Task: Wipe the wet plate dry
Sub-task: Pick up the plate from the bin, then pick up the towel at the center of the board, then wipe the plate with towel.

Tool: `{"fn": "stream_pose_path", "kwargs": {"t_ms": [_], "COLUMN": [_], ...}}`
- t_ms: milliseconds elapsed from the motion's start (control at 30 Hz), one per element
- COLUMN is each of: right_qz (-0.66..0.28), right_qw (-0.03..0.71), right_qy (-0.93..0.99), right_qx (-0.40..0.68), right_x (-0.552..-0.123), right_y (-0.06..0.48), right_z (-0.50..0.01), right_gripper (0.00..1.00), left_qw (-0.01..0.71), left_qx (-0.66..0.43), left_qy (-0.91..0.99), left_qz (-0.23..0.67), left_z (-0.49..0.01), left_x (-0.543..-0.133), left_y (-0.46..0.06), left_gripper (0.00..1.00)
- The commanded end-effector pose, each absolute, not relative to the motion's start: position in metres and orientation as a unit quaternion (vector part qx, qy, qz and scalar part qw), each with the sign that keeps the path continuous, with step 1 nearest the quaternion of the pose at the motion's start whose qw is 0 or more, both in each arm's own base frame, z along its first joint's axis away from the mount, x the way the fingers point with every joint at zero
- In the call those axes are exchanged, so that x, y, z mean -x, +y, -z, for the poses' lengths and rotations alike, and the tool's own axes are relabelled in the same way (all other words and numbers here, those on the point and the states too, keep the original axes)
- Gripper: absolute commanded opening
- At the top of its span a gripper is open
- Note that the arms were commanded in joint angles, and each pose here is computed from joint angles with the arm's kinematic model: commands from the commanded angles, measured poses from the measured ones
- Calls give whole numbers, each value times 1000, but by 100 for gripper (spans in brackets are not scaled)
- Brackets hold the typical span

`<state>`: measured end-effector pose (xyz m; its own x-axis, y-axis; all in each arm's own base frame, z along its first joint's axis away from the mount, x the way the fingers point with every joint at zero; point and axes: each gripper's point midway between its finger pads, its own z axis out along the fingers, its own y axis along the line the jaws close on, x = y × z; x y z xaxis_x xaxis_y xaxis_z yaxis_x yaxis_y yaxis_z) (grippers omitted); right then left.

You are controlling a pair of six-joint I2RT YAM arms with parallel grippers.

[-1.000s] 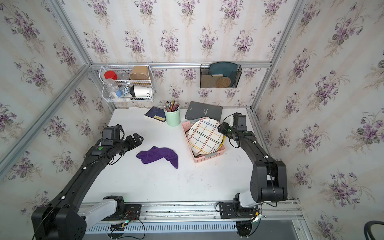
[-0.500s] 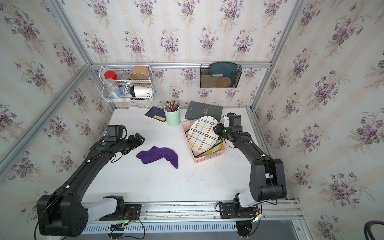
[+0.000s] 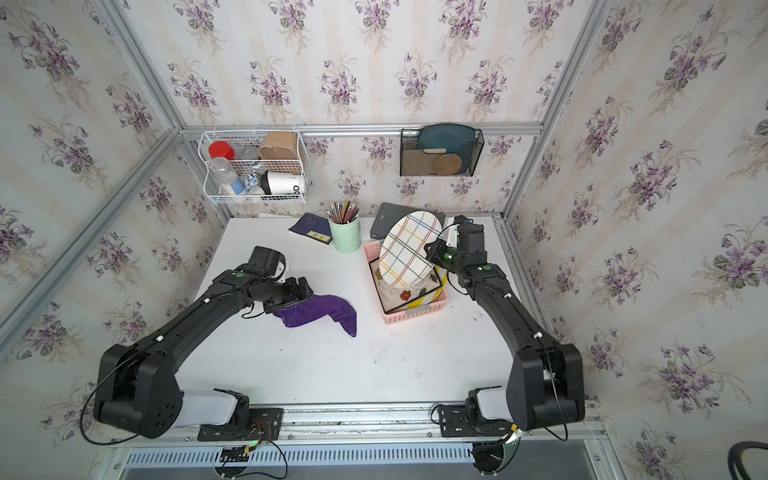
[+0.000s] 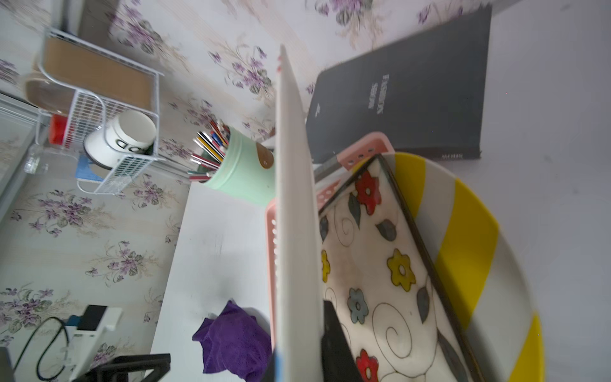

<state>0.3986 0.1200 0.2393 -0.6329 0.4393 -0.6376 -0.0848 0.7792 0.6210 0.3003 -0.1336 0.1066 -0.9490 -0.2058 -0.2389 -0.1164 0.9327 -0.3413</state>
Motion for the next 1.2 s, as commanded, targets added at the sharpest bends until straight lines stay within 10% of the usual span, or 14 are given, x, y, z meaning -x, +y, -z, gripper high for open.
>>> {"fn": "stream_pose_path", "kwargs": {"t_ms": [0,467,533,633,667,933,1167], "right_qz": [-308,-295,-295,-308,-316,-447,-546], "right_qw": [474,474,474,463,460,443,433], "right_qy": [815,814,814,817,817,768,711], "right_qx": [-129,-159,-161,-154,-147,-120,-96], "right_x": [-397,-359,-353,-345,-342,-319,-318], "right_y": [106,91,90,96,100,157,209], "right_z": [-275,-276,-277,-274,-274,-302,-343], "right_gripper": [0,0,0,0,0,0,0], "left_qw": [114,40,25,28,40,249,303], "left_qx": [73,16,10,10,11,-11,-63], "left_qy": [989,998,998,996,994,919,902], "left_qz": [63,55,49,84,105,306,302], "left_z": [-86,-14,-7,-33,-56,-265,-290], "left_x": [-298,-316,-315,-316,-319,-333,-341], "left_y": [-121,-183,-183,-195,-201,-240,-249], "left_gripper": [95,90,70,4,0,0,0]}}
